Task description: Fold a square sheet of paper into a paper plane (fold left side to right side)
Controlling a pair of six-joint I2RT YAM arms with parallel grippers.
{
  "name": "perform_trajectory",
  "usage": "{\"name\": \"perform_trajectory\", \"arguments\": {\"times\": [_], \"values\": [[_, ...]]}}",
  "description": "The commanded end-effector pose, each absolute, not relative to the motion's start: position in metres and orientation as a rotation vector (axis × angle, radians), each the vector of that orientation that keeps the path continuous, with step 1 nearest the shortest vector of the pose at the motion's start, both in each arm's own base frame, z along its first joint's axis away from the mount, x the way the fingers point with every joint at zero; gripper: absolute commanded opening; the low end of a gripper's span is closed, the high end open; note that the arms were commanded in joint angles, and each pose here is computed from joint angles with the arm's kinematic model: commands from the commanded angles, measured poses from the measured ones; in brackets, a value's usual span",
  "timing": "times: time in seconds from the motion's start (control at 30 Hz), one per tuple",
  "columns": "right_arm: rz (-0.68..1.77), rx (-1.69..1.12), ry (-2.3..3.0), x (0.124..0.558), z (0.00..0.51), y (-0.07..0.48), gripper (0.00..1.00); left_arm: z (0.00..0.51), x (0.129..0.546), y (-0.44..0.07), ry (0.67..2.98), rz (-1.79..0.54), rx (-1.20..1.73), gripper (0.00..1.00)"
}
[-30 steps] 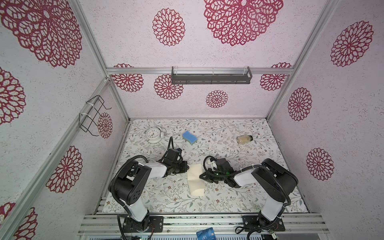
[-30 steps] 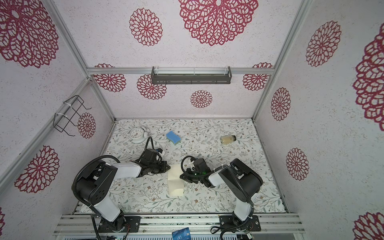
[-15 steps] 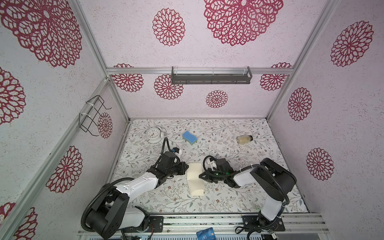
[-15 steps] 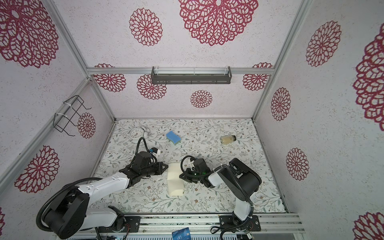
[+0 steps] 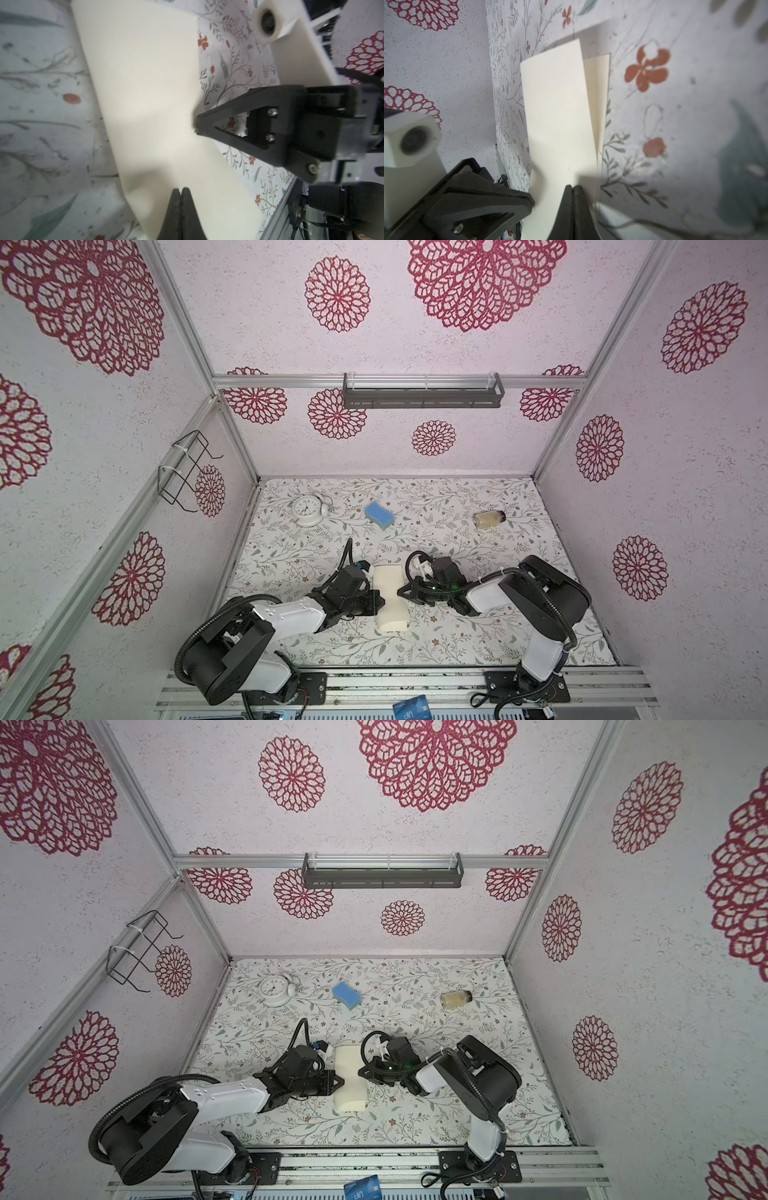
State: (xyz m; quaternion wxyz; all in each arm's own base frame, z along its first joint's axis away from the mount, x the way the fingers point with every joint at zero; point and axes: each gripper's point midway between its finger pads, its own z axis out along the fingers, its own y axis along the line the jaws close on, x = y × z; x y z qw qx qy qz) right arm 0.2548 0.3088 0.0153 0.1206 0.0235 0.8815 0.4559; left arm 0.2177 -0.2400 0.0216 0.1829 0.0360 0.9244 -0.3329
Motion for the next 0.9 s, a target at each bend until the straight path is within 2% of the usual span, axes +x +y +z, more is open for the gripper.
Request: {"name": "perform_trajectory", "arguments": {"times": [0.0, 0.2, 0.33, 0.6, 0.87], "values": [[0.985, 0.230, 2.880, 0.218, -0.059, 0.261, 0.00, 0.017, 0.217, -0.237, 2.598, -0.934, 0.077, 0.00], [0.986, 0.230, 2.881, 0.218, -0.059, 0.261, 0.00, 0.001, 0.208, -0.212, 2.622, -0.869, 0.015, 0.00], [0.987, 0.225, 2.884, 0.217, -0.059, 0.261, 0.00, 0.010, 0.206, -0.204, 2.609, -0.866, 0.001, 0.00], [0.983, 0.224, 2.887, 0.216, -0.060, 0.260, 0.00, 0.069, 0.217, -0.215, 2.451, -0.973, -0.003, 0.00], [0.975, 0.227, 2.890, 0.216, -0.062, 0.259, 0.00, 0.065, 0.205, -0.242, 2.470, -1.047, 0.082, 0.00]]}}
